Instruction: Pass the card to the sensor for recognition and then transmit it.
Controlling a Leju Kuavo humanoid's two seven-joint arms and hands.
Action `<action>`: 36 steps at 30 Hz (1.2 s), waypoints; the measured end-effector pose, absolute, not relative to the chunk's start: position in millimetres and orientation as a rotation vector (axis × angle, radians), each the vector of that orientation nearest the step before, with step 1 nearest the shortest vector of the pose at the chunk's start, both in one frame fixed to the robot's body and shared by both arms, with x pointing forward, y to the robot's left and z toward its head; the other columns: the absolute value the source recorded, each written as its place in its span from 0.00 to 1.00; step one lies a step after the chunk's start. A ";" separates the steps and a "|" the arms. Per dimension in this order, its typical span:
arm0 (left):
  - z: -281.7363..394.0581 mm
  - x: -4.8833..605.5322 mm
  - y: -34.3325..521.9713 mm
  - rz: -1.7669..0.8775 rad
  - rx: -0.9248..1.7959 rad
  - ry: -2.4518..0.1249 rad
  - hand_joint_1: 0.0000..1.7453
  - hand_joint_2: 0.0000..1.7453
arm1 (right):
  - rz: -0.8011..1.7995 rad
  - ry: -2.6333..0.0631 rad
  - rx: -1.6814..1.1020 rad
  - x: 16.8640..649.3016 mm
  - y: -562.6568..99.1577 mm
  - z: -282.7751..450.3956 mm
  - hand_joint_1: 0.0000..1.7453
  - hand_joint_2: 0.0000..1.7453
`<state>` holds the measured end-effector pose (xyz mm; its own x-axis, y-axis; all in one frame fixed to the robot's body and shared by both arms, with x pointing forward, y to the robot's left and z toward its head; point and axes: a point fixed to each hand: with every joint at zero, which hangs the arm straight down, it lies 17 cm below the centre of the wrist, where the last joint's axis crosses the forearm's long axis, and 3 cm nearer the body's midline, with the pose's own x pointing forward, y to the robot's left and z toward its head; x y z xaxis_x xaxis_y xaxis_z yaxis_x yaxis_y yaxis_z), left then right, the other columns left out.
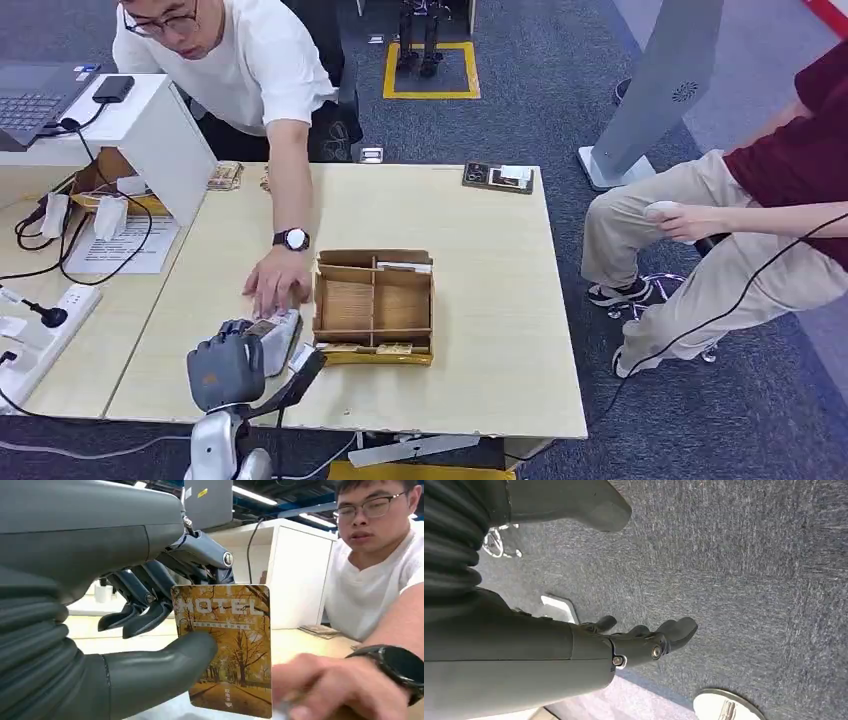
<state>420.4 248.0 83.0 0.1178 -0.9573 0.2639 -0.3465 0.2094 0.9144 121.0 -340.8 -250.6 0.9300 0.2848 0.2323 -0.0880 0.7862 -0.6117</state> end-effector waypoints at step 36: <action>70.6 417.8 240.4 -0.783 1.305 -1.430 1.00 1.00 | 0.188 -0.313 -0.642 118.7 -345.2 -250.8 0.00 1.00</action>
<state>417.8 240.4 70.6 0.0889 -0.9656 0.2444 -0.3139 0.2057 0.9269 118.7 -345.2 -250.8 0.9363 0.2676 0.2275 -0.0757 0.7862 -0.6133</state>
